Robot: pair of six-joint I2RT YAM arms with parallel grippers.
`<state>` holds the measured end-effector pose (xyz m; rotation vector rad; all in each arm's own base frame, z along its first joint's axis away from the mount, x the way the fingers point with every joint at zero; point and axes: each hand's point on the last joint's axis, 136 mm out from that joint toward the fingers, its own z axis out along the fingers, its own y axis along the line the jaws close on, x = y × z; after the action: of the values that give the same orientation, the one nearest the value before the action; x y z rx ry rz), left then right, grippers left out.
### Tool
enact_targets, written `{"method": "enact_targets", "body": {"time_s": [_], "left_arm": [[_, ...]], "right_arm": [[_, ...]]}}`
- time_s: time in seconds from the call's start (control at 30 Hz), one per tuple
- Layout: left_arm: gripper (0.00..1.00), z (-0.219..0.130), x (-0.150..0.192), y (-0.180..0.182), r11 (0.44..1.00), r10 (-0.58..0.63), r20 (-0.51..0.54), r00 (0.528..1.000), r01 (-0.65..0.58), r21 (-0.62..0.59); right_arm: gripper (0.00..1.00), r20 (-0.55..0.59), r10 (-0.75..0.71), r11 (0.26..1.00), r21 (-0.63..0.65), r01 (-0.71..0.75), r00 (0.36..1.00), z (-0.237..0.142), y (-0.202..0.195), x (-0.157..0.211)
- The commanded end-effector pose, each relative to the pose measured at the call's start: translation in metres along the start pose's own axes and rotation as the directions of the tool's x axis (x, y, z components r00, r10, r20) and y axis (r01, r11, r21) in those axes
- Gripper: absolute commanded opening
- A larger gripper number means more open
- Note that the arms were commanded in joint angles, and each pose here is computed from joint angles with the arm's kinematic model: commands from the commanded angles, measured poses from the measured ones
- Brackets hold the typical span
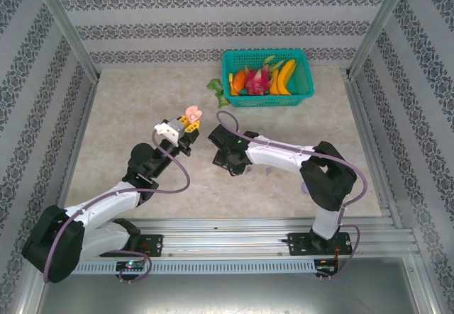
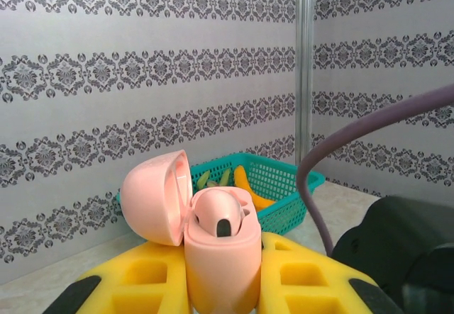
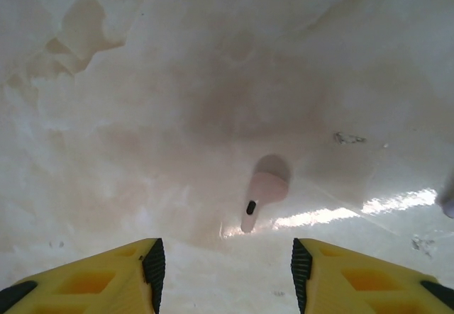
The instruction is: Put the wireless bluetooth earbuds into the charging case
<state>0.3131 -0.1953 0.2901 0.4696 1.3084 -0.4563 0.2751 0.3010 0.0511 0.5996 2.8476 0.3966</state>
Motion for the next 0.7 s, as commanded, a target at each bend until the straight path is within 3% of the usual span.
{"method": "enact_targets", "body": {"time_s": [0.0, 0.23, 0.67], "left_arm": [[0.0, -0.005, -0.009, 0.006, 1.0, -0.009, 0.033, 0.999, 0.009, -0.016], [0.0, -0.006, -0.011, 0.009, 1.0, -0.013, 0.041, 0.999, 0.014, -0.022], [0.0, -0.006, -0.011, 0.012, 0.999, -0.02, 0.043, 0.999, 0.021, -0.027]], "right_arm": [[0.51, 0.034, 0.027, 0.995, 0.09, -0.03, 0.999, 0.007, -0.008, -0.003], [0.47, 0.029, 0.003, 0.985, 0.174, -0.008, 1.0, 0.024, -0.018, -0.001], [0.33, -0.018, -0.098, 0.978, 0.182, 0.099, 0.995, 0.036, -0.018, 0.004]]}}
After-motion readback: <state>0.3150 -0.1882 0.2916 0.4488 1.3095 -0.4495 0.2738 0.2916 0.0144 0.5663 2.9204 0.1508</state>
